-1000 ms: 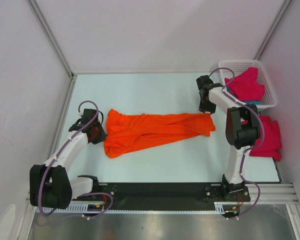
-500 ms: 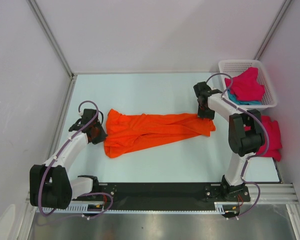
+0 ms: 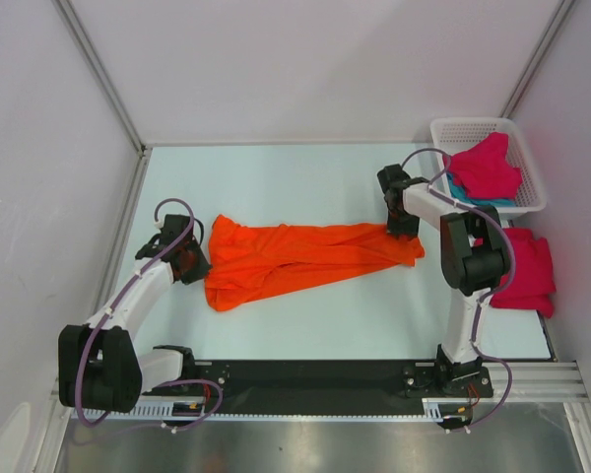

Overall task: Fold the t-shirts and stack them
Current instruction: Fold the other side of the tshirt into a rectangle

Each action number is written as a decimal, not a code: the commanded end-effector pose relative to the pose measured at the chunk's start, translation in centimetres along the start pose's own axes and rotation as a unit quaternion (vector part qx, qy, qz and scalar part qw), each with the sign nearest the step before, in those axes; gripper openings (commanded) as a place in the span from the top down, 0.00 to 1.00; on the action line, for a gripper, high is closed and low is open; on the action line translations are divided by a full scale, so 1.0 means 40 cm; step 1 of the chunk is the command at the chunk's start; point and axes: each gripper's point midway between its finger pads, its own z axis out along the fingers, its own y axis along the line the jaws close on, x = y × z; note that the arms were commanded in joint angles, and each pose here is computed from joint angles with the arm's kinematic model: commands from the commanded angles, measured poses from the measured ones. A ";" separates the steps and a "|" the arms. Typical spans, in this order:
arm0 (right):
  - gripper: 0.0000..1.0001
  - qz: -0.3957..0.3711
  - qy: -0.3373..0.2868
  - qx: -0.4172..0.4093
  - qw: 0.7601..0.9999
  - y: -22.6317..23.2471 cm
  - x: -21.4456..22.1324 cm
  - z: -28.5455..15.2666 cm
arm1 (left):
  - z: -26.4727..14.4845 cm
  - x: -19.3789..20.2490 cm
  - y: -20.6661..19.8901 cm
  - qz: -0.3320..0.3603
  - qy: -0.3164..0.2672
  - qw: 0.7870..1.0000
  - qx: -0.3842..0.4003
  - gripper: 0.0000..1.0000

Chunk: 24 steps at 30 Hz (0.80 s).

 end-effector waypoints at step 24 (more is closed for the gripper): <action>1.00 0.028 -0.083 0.022 0.996 -0.040 -0.240 -0.054 | -0.018 -0.047 -0.008 0.008 -0.030 0.999 0.008 1.00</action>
